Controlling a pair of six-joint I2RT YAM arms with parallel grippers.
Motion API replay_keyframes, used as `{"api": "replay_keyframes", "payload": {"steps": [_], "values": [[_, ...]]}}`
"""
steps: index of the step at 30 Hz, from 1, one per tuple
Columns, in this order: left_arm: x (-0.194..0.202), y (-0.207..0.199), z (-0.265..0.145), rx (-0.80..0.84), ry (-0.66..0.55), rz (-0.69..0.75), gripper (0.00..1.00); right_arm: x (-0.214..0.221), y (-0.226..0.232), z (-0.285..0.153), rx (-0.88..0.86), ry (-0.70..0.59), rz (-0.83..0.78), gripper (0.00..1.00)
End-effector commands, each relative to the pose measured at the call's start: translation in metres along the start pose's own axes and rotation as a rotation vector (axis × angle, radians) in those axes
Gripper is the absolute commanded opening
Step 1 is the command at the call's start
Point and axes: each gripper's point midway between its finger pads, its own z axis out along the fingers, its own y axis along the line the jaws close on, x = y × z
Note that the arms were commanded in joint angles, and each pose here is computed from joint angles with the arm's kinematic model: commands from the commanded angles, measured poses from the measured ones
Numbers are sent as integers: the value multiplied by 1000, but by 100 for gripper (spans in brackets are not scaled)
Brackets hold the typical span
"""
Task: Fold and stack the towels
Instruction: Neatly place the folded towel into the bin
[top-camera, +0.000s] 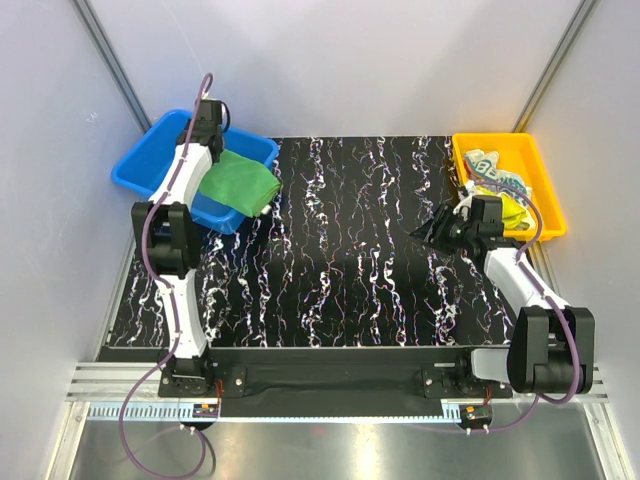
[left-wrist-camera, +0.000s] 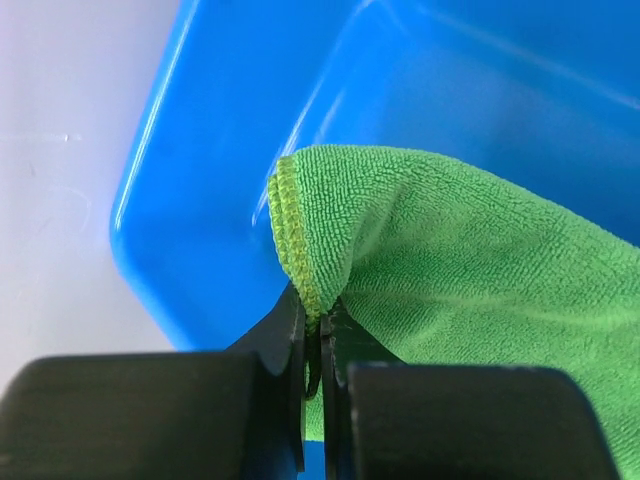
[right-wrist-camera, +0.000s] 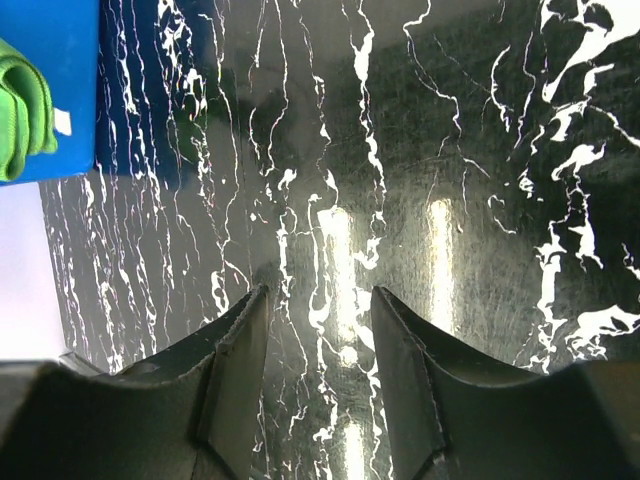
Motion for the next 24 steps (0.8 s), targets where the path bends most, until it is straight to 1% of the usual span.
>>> {"api": "replay_keyframes", "payload": {"steps": [1,5,7,8,9,10,11,12,15,16,19,20,21,23,24], "values": [[-36,19,13,-16,-136,-101,0,-22,24,-8,-75,-98,-50,52],[-32,6,37,-5,-148,-60,0,-24,28,-12,-83,-112,-62,52],[-30,7,49,-35,-144,-48,0,-26,28,-15,-78,-121,-71,52],[-28,5,53,-24,-124,-46,0,-27,29,-15,-77,-125,-72,52],[-19,-9,67,-7,-97,-36,0,-26,28,-15,-74,-125,-71,52],[-20,-11,70,-2,-98,-31,0,-27,27,-16,-70,-129,-74,52],[-21,-11,74,-14,-108,-35,0,-27,27,-16,-68,-131,-77,52],[-12,-3,85,-35,-91,-33,0,-28,26,-15,-60,-130,-75,52],[-5,-10,102,-27,-91,-28,0,-28,23,-13,-52,-128,-72,52],[-9,-5,106,-30,-100,-38,0,-27,22,-12,-50,-124,-70,52],[-2,-2,124,-41,-84,-39,0,-27,19,-8,-42,-119,-67,52],[-2,2,128,-51,-89,-51,3,-28,18,-8,-37,-121,-66,52],[-2,5,130,-59,-93,-61,11,-28,18,-7,-37,-122,-65,52],[-9,18,131,-112,-118,-71,21,-27,15,-3,-32,-115,-61,52],[-10,23,131,-133,-120,-70,28,-28,15,-2,-32,-115,-61,52]]}}
